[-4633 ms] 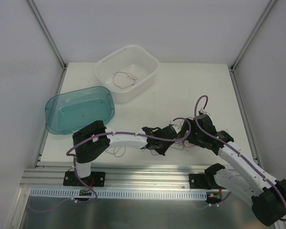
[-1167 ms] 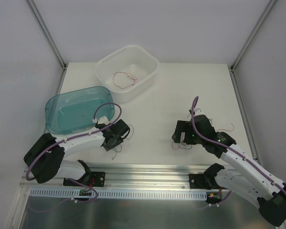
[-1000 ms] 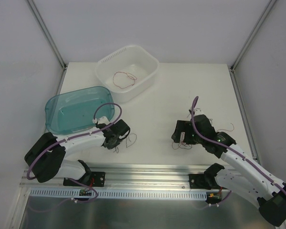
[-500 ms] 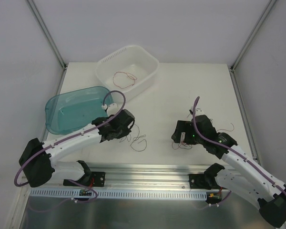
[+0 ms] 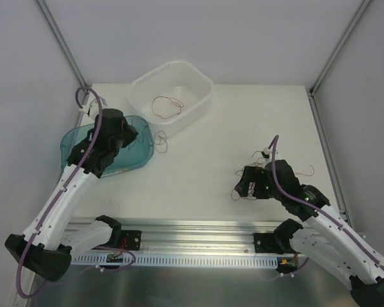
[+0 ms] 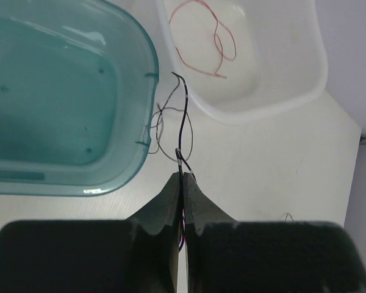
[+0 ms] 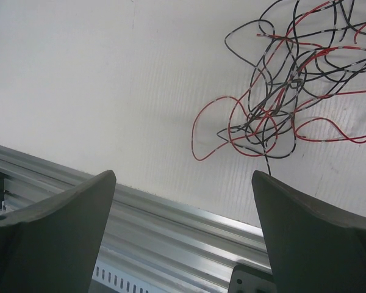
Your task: Untangle the cables
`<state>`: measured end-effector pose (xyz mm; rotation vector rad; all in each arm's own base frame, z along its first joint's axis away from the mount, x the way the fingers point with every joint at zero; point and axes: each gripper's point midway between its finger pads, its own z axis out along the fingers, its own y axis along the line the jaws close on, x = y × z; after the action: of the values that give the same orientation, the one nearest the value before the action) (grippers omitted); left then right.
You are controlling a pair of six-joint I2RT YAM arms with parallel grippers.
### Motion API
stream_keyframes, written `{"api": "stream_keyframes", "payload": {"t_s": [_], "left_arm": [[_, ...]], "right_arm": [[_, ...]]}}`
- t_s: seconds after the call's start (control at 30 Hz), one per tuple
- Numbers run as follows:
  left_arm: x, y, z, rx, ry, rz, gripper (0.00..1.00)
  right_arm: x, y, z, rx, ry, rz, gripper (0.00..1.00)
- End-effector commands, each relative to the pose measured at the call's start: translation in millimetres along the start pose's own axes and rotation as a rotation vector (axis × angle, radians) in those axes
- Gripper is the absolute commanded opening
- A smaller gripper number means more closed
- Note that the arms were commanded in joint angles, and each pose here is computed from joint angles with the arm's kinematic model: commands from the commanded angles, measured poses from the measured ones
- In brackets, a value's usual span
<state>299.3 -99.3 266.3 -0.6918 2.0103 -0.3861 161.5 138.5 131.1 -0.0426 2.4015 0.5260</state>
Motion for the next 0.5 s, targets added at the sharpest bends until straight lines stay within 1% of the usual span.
{"api": "stream_keyframes", "payload": {"t_s": [0.0, 0.03, 0.07, 0.1, 0.13, 0.2, 0.23, 0.33, 0.4, 0.47], "left_arm": [[-41.8, -6.4, -21.5, 0.060, -0.072, 0.027, 0.00], [-52.8, -2.5, -24.7, 0.053, -0.098, 0.014, 0.00], [-64.2, -7.0, -31.3, 0.073, -0.119, -0.001, 0.00], [-69.1, -9.4, -34.9, 0.091, -0.121, -0.014, 0.00], [-81.3, -15.7, -43.4, 0.127, -0.133, -0.035, 0.00], [-90.8, -25.6, -52.6, 0.171, -0.140, -0.036, 0.00], [-97.5, -39.2, -62.1, 0.226, -0.136, -0.034, 0.00], [-107.2, -61.4, -75.0, 0.312, -0.125, 0.000, 0.00], [-103.3, -76.3, -82.3, 0.384, -0.081, 0.009, 0.00], [-105.2, -87.3, -86.9, 0.425, -0.064, 0.020, 0.00]], "right_arm": [[-6.2, 2.6, -11.7, -0.008, -0.024, 0.013, 1.00], [-5.9, 1.8, -12.2, -0.005, -0.025, 0.016, 1.00], [-6.3, 1.7, -13.2, -0.006, -0.029, 0.016, 1.00], [-5.8, 1.4, -13.5, -0.005, -0.028, 0.015, 1.00], [-5.8, 0.7, -13.5, -0.002, -0.029, 0.017, 1.00], [-5.2, 0.5, -13.2, 0.002, -0.024, 0.017, 1.00], [-4.3, 0.3, -12.5, 0.003, -0.019, 0.019, 1.00], [-4.0, 0.0, -11.0, 0.006, -0.017, 0.024, 1.00], [-3.8, 0.4, -10.5, 0.006, -0.015, 0.026, 0.99], [-3.3, 0.5, -10.0, 0.006, -0.013, 0.026, 1.00]]}}
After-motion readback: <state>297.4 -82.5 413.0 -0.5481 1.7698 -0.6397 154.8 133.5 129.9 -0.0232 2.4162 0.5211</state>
